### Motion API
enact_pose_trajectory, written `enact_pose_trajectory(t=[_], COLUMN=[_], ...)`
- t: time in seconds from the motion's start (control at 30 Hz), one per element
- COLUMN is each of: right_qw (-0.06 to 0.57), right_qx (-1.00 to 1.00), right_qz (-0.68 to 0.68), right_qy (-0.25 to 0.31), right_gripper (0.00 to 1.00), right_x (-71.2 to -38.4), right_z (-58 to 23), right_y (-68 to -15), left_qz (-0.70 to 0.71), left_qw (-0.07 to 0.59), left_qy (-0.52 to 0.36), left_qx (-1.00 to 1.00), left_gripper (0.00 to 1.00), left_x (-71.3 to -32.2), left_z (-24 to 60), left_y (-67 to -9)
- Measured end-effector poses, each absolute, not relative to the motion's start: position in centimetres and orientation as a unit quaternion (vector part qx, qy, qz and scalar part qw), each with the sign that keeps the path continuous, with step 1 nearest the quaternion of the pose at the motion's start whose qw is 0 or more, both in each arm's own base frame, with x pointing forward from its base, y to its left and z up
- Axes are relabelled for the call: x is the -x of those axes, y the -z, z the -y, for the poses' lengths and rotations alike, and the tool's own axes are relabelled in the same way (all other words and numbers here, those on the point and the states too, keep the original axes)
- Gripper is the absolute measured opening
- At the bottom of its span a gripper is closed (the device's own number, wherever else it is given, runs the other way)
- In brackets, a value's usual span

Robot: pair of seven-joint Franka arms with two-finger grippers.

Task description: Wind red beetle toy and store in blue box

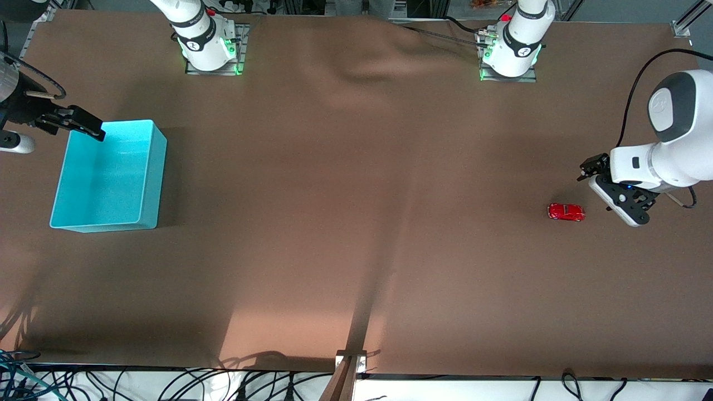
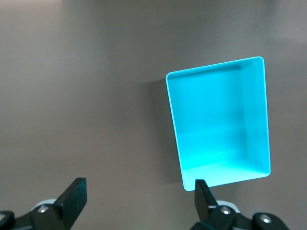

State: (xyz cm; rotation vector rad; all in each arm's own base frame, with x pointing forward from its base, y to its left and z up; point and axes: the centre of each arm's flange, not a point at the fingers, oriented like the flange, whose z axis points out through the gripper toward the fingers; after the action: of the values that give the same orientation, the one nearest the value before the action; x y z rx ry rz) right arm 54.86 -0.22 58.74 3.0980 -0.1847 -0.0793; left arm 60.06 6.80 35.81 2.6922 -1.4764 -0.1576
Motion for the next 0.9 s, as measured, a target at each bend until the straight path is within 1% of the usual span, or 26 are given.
enact_pose_trajectory(t=[0.33, 0.6, 0.77, 0.9], right_qw=[0.019, 0.019, 0.019, 0.019], right_qx=[-0.998, -0.998, -0.998, -0.998], right_qz=[0.06, 0.06, 0.06, 0.06], right_qy=[0.026, 0.026, 0.026, 0.026], right_gripper=[1.0, 1.0, 1.0, 1.0], right_x=[-54.9, -54.9, -54.8, -54.8], right_z=[0.2, 0.2, 0.2, 0.2], right_y=[-58.8, -58.8, -58.8, -58.8], left_qz=[0.579, 0.645, 0.682, 0.708], left_qw=[0.057, 0.06, 0.059, 0.063], left_qy=[0.059, 0.049, 0.043, 0.043], left_qx=[-0.811, -0.76, -0.727, -0.702], left_gripper=[1.0, 1.0, 1.0, 1.0], left_x=[-60.4, -59.6, -59.0, -58.6], left_z=[-10.1, -11.1, -11.0, -10.9], left_y=[-27.7, -21.7, -19.1, -18.4])
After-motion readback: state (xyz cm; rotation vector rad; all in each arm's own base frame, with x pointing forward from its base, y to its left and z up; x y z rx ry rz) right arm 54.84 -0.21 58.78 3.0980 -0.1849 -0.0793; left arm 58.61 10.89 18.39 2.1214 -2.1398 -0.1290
